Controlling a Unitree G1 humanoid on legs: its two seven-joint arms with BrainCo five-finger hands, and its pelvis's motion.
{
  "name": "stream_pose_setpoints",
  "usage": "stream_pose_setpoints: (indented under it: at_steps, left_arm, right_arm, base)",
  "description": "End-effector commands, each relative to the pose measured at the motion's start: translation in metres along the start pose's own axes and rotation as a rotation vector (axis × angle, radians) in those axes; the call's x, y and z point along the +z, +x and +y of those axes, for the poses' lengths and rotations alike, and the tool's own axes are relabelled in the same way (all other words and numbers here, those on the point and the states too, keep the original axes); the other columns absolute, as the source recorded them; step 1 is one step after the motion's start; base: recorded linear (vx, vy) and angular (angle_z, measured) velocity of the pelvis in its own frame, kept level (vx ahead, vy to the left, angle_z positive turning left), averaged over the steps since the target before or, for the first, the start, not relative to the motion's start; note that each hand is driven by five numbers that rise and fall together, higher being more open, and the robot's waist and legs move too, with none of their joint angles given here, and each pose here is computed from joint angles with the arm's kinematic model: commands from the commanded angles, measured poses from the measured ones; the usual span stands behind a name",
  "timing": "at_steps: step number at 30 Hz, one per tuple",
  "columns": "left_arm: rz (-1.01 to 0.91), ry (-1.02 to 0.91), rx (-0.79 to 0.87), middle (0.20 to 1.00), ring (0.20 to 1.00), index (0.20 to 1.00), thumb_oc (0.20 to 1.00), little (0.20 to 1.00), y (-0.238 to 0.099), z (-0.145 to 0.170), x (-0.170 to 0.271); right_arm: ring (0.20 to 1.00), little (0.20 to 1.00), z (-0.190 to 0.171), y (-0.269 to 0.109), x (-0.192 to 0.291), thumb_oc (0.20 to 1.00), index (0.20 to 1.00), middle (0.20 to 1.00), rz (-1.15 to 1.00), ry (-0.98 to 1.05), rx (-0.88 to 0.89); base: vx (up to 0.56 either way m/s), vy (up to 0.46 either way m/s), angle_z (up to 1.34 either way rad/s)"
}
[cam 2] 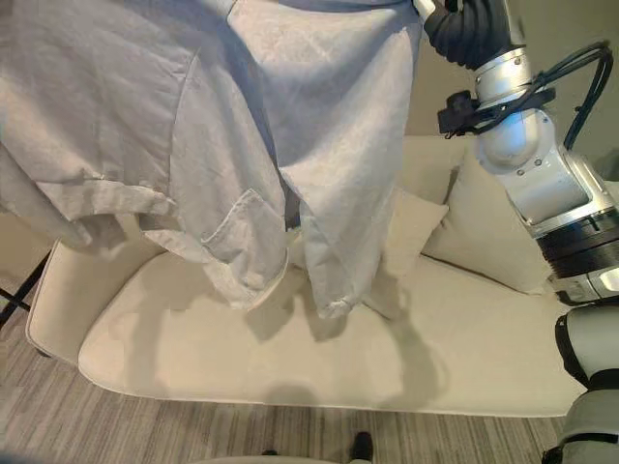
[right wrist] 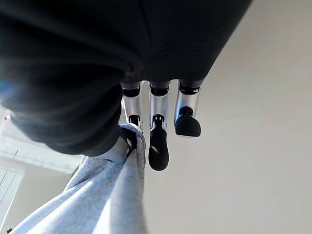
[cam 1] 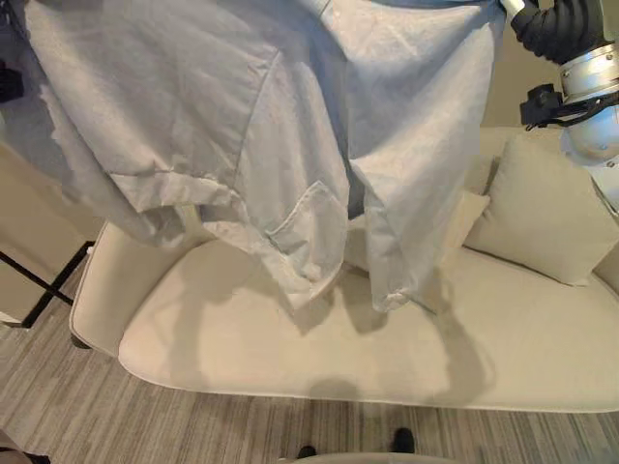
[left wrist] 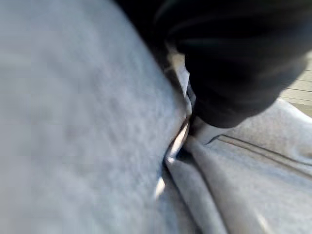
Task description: Hang the clothes on the sofa on the clothes rack.
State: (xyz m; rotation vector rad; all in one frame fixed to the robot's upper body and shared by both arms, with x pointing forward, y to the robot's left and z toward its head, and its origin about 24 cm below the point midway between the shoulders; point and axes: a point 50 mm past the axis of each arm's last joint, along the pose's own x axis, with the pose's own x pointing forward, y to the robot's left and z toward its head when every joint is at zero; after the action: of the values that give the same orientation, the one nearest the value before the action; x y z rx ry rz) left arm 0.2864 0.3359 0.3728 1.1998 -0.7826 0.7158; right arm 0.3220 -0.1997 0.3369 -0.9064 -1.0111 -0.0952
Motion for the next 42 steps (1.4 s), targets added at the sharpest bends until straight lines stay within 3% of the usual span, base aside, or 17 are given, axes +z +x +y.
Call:
stream_pose_setpoints:
  at_steps: [1,7,17,24,29,42]
  left_arm:
    - [0.089,0.076,0.186,0.200,0.200,0.200,0.200,0.200,0.015,0.047,-0.019]
    - [0.084,-0.044,0.141,0.200,0.200,0.200,0.200,0.200,0.016,0.009,-0.004]
    - [-0.005,-0.079,0.193,0.200,0.200,0.200,0.200,0.200,0.034,0.015,0.023]
    - [-0.046,-0.123,0.200,0.200,0.200,0.200,0.200,0.200,0.038,0.013,0.038]
    - [-0.064,-0.225,0.165,0.200,0.200,0.200,0.200,0.200,0.040,-0.008,0.057]
    - [0.042,-0.397,0.122,0.200,0.200,0.200,0.200,0.200,0.017,-0.044,0.050]
  right_arm:
    - [0.200,0.200,-0.047,0.005,-0.013,0.200,0.200,0.200,0.066,-0.049,-0.150]
    - [0.200,0.200,-0.074,0.004,-0.009,0.200,0.200,0.200,0.044,-0.110,-0.206]
    - [0.200,0.200,-0.090,0.004,-0.007,0.200,0.200,0.200,0.038,-0.205,-0.287]
    - [0.200,0.200,-0.078,0.003,-0.011,0.200,0.200,0.200,0.064,-0.179,-0.291]
    - [0.200,0.200,-0.083,0.009,-0.004,0.200,0.200,0.200,0.032,-0.194,-0.288]
    - [0.200,0.200,-0.092,0.011,-0.001,0.200,0.200,0.200,0.026,-0.237,-0.275]
  base:
    - [-0.06,-0.265,0.68]
    - [-0.03,-0.138,1.15]
    - [0.11,0.297,0.49]
    - [0.11,0.337,0.14]
    - [0.18,0.237,0.40]
    - [0.12,0.050,0.35]
